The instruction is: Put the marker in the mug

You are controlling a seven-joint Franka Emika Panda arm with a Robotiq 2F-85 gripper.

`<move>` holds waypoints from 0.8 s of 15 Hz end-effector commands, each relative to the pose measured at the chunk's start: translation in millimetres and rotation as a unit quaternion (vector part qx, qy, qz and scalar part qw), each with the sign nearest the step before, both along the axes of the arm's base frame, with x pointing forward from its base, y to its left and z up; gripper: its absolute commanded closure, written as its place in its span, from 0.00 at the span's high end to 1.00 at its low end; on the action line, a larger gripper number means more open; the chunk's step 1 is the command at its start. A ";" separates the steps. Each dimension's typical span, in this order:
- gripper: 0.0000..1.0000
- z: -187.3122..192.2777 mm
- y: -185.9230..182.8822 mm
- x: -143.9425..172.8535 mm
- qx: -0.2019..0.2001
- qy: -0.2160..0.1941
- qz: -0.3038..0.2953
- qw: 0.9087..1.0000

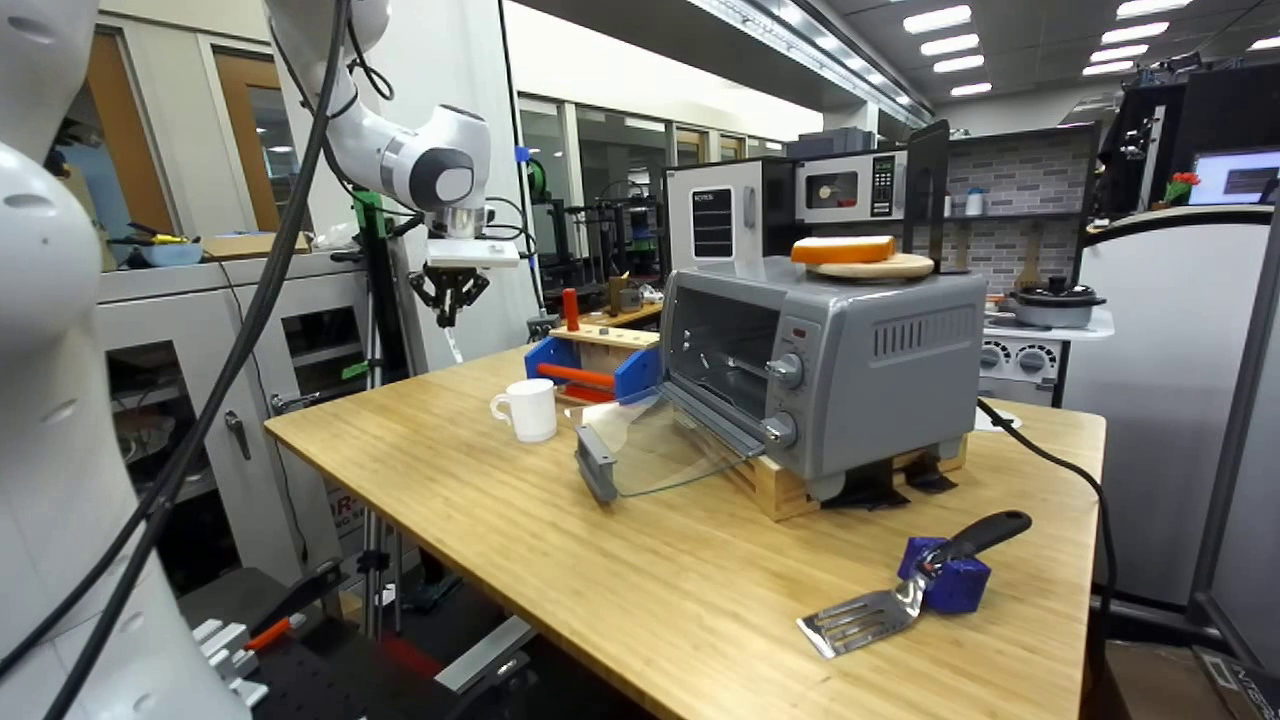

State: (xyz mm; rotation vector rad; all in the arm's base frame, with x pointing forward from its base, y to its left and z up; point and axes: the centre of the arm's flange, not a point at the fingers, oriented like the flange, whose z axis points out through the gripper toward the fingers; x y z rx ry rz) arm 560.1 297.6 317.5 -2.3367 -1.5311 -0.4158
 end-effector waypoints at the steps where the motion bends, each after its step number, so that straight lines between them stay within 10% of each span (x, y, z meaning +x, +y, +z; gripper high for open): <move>1: 0.04 7.3 -29.5 -33.8 0.017 -0.015 -0.026 0.999; 12: 0.04 1.8 -99.9 -51.8 -0.163 -0.004 -0.141 0.977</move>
